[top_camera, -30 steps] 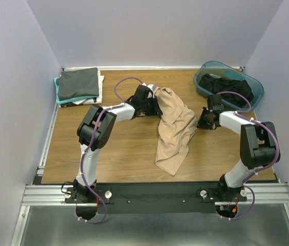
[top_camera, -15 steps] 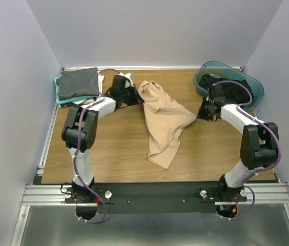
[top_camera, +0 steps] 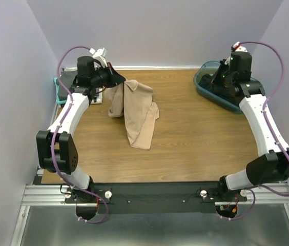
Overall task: Fold and stack the t-shirts
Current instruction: Flatten the tshirt out
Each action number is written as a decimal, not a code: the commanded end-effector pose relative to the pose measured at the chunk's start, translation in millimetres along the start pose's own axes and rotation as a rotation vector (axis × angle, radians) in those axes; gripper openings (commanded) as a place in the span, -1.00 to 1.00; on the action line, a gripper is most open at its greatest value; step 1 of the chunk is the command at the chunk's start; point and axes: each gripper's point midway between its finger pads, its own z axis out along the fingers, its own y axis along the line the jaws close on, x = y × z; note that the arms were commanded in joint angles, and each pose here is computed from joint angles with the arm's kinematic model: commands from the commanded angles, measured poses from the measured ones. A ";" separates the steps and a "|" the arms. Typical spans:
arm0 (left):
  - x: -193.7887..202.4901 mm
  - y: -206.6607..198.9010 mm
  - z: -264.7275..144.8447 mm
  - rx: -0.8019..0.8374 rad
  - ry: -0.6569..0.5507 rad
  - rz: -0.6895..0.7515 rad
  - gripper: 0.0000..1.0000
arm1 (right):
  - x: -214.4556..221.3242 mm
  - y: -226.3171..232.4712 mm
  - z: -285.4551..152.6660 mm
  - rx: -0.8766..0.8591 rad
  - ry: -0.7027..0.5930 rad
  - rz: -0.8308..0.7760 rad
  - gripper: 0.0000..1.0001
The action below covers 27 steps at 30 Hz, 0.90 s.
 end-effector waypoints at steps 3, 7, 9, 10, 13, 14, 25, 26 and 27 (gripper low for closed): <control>-8.6 -34.5 -41.9 0.121 -0.001 0.048 -1.00 | 8.3 -4.0 -23.8 -0.006 0.027 -0.018 -0.99; 33.4 -36.2 -40.1 0.158 0.078 0.010 -1.00 | 53.7 1.0 -14.1 -0.062 0.152 0.041 -0.99; 52.9 -46.5 -35.2 0.189 0.119 0.013 -1.00 | 68.2 6.2 -11.1 -0.095 0.188 0.072 -0.99; 59.2 -51.6 -32.3 0.204 0.136 0.014 -1.00 | 79.6 3.7 -9.0 -0.093 0.214 0.080 -0.99; 82.5 -84.1 -18.9 0.275 0.200 0.039 -1.00 | 91.6 2.5 -6.5 -0.098 0.238 0.087 -0.99; 89.5 -90.8 -13.0 0.289 0.219 0.044 -1.00 | 99.9 0.0 -5.3 -0.092 0.257 0.087 -0.99; 103.8 -152.6 -9.6 0.414 0.227 0.095 -1.00 | 163.8 -11.9 -4.6 -0.085 0.391 0.130 -0.99; 112.5 -143.7 -8.8 0.395 0.245 0.088 -1.00 | 167.8 -12.0 -4.9 -0.088 0.398 0.134 -0.99; 129.3 -123.3 -8.0 0.349 0.277 0.064 -1.00 | 173.0 -12.6 -4.4 -0.090 0.409 0.139 -0.99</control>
